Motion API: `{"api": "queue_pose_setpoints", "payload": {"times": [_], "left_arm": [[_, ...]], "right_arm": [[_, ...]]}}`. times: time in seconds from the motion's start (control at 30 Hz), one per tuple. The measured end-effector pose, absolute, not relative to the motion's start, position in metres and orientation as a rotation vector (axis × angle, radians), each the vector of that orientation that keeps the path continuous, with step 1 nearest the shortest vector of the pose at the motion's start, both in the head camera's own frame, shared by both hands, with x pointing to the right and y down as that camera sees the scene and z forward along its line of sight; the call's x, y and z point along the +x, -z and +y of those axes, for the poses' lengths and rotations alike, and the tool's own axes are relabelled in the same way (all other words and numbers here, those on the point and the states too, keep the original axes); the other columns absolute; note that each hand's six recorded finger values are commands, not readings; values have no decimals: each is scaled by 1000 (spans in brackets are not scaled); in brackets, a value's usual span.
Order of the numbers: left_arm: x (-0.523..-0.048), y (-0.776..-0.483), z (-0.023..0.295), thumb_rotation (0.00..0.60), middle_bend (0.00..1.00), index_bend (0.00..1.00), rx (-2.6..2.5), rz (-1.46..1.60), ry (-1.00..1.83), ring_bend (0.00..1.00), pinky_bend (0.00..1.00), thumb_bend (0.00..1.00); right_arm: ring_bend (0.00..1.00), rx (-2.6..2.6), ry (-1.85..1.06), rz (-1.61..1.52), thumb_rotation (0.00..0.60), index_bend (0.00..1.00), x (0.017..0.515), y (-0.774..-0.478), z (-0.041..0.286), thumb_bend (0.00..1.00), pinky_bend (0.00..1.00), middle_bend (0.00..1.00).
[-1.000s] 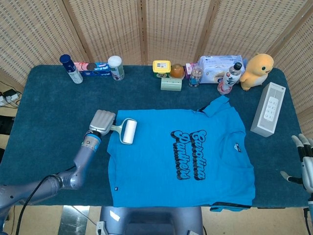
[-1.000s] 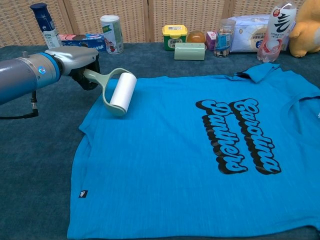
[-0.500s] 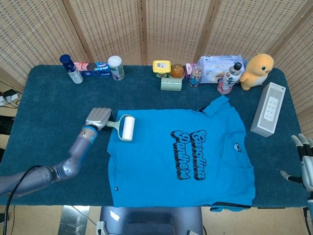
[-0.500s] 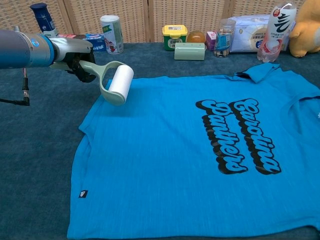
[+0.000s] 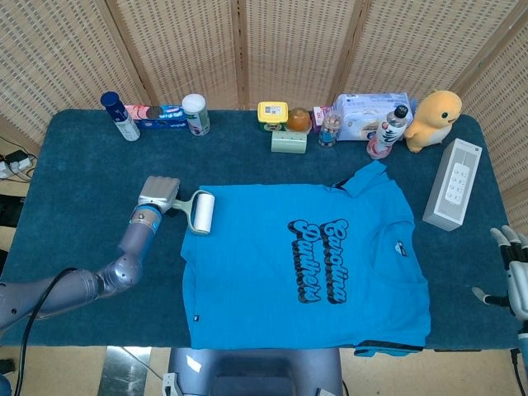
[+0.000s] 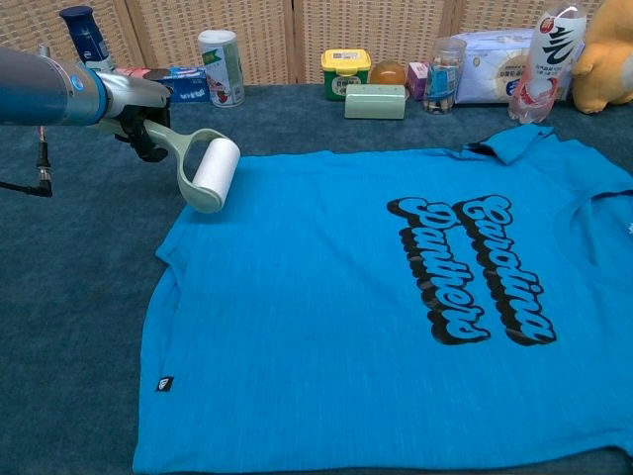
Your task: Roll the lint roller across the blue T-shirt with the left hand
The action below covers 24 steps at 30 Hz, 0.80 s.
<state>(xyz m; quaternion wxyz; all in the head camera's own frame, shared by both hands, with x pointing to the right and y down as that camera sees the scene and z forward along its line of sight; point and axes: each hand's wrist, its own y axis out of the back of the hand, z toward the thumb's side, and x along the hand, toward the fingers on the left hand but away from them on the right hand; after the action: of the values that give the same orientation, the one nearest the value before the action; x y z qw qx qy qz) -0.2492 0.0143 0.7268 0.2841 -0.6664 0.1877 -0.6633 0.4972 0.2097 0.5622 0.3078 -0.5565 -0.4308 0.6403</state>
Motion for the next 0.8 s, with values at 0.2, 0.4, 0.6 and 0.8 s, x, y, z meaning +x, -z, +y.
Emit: {"api": "queue_pose_setpoints", "payload": {"times": [0.2, 0.4, 0.6, 0.8], "left_arm": [[-241, -733, 15, 600, 847, 1000, -1791, 491, 1765, 838, 1000, 854], [-229, -740, 18, 600, 846, 1000, -1792, 463, 1757, 838, 1000, 854], [-221, -744, 19, 600, 846, 1000, -1788, 456, 1759, 838, 1000, 853], [-211, -746, 20, 600, 847, 1000, -1803, 457, 1750, 838, 1000, 852]], "right_arm": [[0, -1483, -1709, -1136, 600, 35, 499, -567, 209, 0, 0, 0], [0, -1477, -1708, -1149, 600, 35, 501, -565, 208, 0, 0, 0], [0, -1477, -1705, -1162, 600, 35, 502, -563, 207, 0, 0, 0], [0, -1478, -1702, -1174, 600, 35, 504, -561, 207, 0, 0, 0]]}}
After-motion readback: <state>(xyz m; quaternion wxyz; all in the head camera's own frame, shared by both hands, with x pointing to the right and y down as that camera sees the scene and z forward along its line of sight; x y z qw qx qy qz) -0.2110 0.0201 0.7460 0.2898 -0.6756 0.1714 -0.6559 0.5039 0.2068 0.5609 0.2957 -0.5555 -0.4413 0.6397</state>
